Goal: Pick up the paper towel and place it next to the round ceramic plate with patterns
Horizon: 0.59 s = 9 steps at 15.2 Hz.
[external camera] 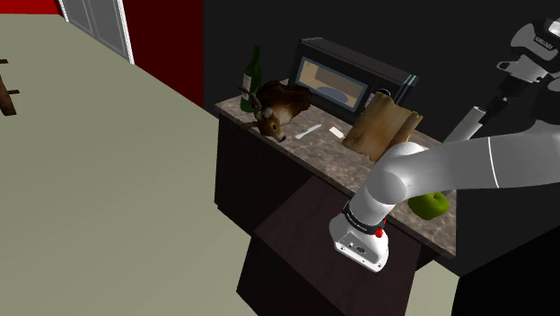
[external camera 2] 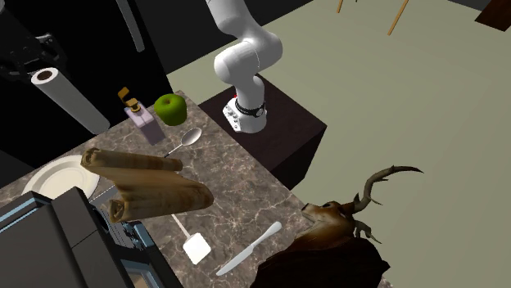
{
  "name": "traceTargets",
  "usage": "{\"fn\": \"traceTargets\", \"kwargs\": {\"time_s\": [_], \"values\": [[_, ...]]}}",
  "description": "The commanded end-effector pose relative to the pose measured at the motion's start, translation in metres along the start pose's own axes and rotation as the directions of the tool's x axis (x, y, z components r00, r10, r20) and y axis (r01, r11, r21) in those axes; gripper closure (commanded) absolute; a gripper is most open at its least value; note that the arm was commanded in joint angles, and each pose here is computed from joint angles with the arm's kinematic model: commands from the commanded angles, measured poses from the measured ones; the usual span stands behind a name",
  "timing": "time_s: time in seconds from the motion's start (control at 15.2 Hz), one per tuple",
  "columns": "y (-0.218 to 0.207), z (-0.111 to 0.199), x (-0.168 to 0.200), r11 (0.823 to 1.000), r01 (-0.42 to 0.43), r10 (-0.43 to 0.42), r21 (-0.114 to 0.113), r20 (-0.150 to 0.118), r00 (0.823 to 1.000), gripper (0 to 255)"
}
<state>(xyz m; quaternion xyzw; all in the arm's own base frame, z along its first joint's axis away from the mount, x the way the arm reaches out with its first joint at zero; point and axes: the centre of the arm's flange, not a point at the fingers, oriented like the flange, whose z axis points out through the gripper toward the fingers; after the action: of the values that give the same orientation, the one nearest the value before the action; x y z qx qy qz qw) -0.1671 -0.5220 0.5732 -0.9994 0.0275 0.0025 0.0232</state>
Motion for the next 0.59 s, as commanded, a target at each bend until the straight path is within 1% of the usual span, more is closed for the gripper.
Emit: {"fn": "traceTargets", "kwargs": {"time_s": [0.0,0.53], "values": [[0.000,0.010,-0.001,1.000,0.000,0.000,0.000,0.000,1.000,255],[0.002,0.052,-0.001,1.000,0.000,0.000,0.000,0.000,1.000,255]]}}
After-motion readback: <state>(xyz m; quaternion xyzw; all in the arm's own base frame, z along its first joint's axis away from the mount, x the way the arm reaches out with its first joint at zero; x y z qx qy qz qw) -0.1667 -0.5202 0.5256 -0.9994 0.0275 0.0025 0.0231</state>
